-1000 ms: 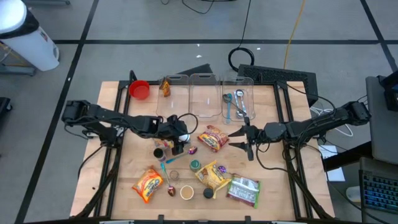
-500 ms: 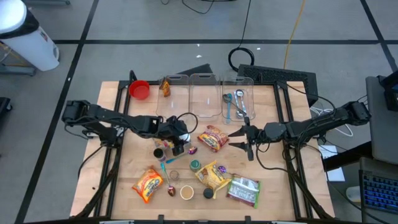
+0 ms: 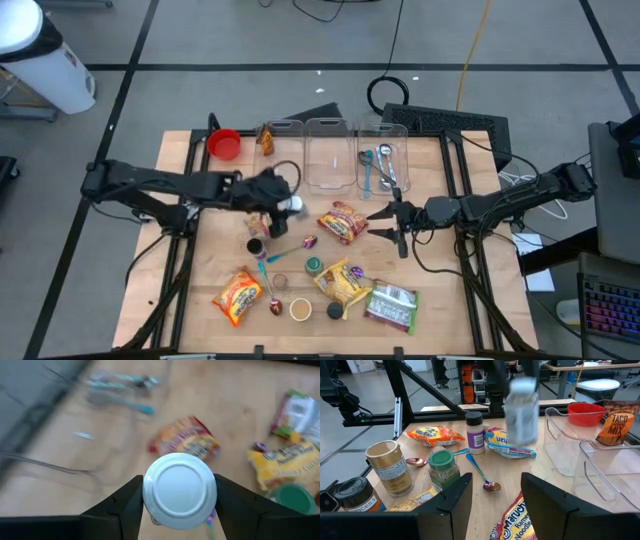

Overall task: Pick & Place Food Item
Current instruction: Put the white seasoning bottle into the left transparent bin

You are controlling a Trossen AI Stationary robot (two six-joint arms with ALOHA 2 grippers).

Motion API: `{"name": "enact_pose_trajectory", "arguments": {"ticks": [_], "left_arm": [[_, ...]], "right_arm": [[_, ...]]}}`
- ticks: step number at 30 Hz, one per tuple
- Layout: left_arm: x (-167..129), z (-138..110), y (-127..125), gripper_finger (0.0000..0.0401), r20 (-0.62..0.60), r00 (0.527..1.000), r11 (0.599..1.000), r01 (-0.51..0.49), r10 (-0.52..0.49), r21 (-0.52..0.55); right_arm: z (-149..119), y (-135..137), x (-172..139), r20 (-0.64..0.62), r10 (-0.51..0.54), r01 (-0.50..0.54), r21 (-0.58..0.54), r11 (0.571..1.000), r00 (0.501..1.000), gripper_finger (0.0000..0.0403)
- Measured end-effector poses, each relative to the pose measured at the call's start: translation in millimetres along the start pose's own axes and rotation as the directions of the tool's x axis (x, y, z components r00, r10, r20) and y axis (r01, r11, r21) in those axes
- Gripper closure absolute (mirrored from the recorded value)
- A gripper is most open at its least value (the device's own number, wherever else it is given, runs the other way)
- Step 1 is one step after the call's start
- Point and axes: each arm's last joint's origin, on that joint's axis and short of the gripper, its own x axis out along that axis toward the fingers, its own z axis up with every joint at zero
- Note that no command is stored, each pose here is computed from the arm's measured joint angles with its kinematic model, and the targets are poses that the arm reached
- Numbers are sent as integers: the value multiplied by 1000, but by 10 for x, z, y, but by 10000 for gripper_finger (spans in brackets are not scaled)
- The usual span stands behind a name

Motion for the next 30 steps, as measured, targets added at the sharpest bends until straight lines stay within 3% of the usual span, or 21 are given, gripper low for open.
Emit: {"name": "enact_pose_trajectory", "arguments": {"ticks": [6,13,18,30], "left_arm": [[-388,341,182,192,30,981,982,-191,190,4],[-421,462,640,192,20,937,937,-347,348,-35],[-274,414,1063,192,-35,887,878,-460,460,-129],[340,134,1826,192,-139,848,781,-525,511,-337]], "right_arm": [[3,1,0,3,1,-1,0,1000,1000,243],[6,1,0,6,1,-1,2,1000,1000,243],[7,1,0,7,1,-1,11,1000,1000,243],[7,1,-1,7,1,-1,12,1000,1000,243]]}}
